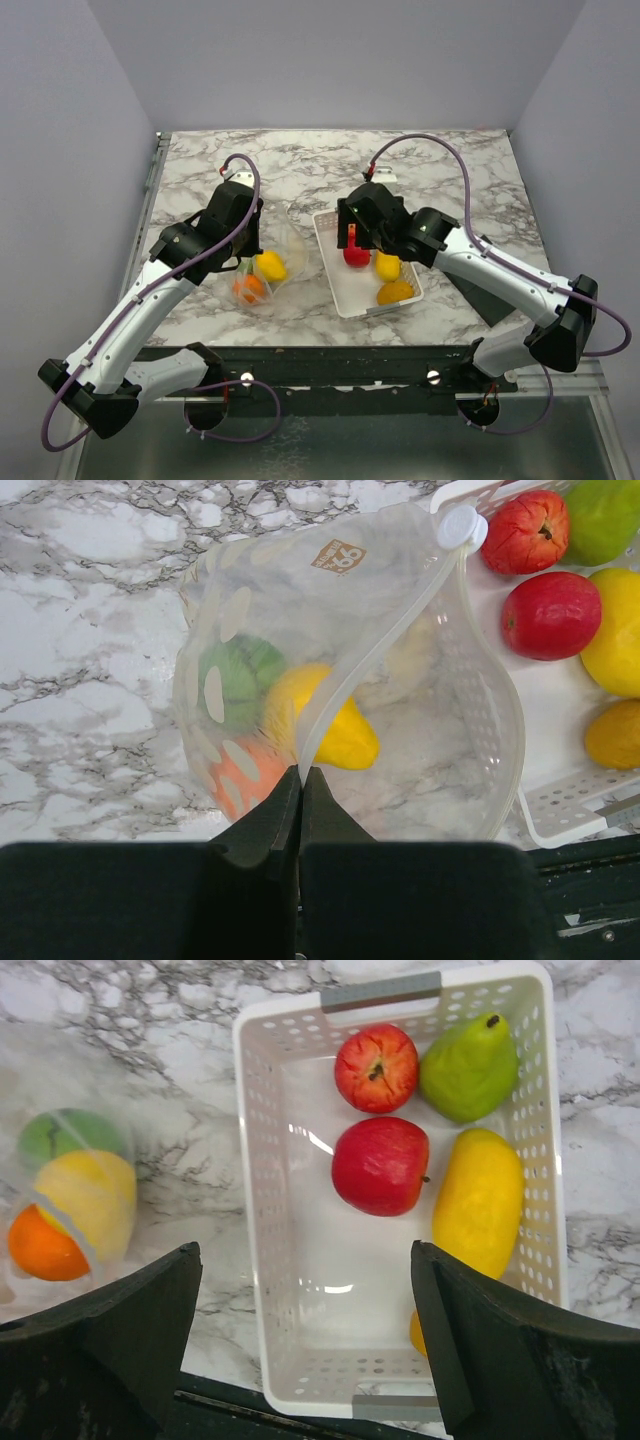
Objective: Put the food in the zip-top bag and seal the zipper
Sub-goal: Pick up the fake fruit from the bin.
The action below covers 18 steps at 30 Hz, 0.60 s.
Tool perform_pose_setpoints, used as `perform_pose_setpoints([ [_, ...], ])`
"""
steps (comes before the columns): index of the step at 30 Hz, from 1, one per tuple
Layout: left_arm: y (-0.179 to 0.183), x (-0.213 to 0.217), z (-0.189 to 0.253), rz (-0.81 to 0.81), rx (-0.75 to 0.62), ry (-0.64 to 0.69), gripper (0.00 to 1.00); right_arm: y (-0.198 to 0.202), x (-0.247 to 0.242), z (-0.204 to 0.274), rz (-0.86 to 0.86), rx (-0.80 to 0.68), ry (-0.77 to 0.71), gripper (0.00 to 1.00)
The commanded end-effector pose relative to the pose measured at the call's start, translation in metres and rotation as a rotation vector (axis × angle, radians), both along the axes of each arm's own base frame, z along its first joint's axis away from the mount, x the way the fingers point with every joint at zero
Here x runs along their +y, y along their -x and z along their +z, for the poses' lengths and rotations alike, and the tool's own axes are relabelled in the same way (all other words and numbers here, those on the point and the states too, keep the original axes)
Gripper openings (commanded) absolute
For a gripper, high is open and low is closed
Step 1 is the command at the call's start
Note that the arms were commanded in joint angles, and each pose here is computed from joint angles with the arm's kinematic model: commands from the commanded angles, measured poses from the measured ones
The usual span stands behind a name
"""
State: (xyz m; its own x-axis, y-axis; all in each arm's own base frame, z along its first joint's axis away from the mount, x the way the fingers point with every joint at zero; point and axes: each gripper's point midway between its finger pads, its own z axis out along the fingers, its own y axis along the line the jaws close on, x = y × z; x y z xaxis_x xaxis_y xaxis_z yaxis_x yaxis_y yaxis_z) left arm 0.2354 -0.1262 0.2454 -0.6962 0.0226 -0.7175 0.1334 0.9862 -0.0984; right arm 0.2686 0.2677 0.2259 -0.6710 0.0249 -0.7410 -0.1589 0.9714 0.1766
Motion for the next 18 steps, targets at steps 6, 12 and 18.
perform_pose_setpoints([
  [6, 0.002, -0.003, 0.003, -0.013, -0.010, 0.022, 0.00, -0.004, -0.026, -0.042, -0.071, 0.058, 0.098, 1.00],
  [12, 0.003, -0.003, 0.000, -0.014, -0.004, 0.019, 0.00, -0.009, -0.024, -0.064, -0.054, 0.103, 0.122, 1.00],
  [18, 0.002, -0.002, -0.001, -0.013, -0.004, 0.016, 0.00, -0.018, -0.019, -0.083, -0.045, 0.143, 0.157, 1.00],
])
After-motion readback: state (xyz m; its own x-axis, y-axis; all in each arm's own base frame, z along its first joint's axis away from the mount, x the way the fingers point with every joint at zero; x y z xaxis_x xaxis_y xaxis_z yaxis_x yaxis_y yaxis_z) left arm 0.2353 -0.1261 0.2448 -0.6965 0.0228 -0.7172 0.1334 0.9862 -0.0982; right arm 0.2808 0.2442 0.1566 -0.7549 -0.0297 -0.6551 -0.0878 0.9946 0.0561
